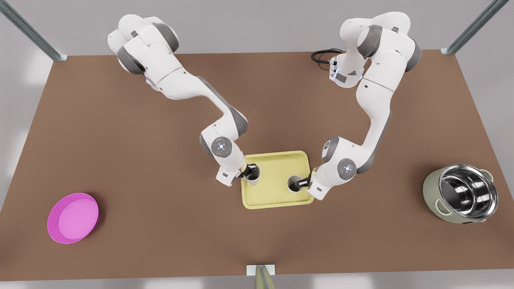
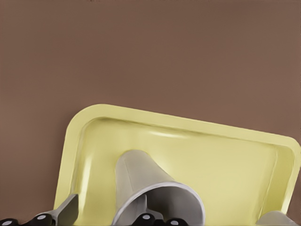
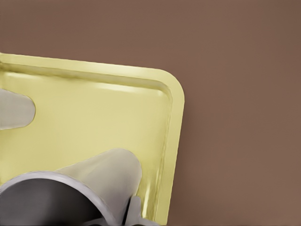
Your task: Use both arms to respectively pick up the white IKEA cups from the middle-left and middle-right positions, then place the white IKEA cups onto the middle-middle tray, ensuring that the cups remain upright and do not tip over
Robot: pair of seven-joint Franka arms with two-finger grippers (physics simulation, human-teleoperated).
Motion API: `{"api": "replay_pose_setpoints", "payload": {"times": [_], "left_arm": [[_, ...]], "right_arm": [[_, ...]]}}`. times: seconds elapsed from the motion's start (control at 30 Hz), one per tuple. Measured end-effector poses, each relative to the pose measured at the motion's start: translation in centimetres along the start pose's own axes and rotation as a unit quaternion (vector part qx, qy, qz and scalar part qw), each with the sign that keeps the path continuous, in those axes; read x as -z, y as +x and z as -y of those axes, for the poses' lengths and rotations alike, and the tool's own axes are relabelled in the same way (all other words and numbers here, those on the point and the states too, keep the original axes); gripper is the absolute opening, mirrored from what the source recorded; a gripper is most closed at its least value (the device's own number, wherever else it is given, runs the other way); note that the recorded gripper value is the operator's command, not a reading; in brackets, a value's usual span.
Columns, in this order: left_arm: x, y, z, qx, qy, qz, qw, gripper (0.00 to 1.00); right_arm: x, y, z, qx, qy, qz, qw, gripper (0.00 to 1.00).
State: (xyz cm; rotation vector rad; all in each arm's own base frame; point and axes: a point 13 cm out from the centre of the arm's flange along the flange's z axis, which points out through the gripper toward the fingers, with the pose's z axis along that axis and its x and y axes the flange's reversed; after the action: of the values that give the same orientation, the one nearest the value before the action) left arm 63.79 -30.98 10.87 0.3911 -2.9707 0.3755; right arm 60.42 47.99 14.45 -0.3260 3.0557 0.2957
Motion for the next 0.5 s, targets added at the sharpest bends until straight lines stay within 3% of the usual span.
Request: {"api": "replay_pose_setpoints", "payload": {"times": [0.17,0.2,0.23,0.27,0.43,0.5], "left_arm": [[3.2,0.3,1.0,-0.001,0.001,0.011,1.0,1.0],[6.0,0.1,1.1,0.0,-0.001,0.02,1.0,1.0],[10.1,-0.4,0.8,0.004,-0.003,0.033,0.999,1.0],[15.0,-1.4,0.2,0.012,-0.004,0.048,0.999,1.0],[32.5,-2.4,-9.0,0.055,-0.077,0.063,0.994,1.0],[37.6,0.0,-13.5,0.067,-0.123,0.067,0.988,1.0]], "right_arm": [[-2.8,0.2,-0.9,-0.048,0.005,-0.005,0.999,0.25],[-3.2,0.4,-0.8,-0.057,0.006,-0.006,0.998,0.38],[-3.4,0.4,-0.7,-0.066,0.008,-0.007,0.998,0.84],[-3.5,0.5,-0.6,-0.075,0.009,-0.008,0.997,1.0],[-3.9,0.5,-0.2,-0.103,0.02,-0.004,0.994,1.0],[-4.0,0.5,-0.2,-0.114,0.022,-0.003,0.993,1.0]]}}
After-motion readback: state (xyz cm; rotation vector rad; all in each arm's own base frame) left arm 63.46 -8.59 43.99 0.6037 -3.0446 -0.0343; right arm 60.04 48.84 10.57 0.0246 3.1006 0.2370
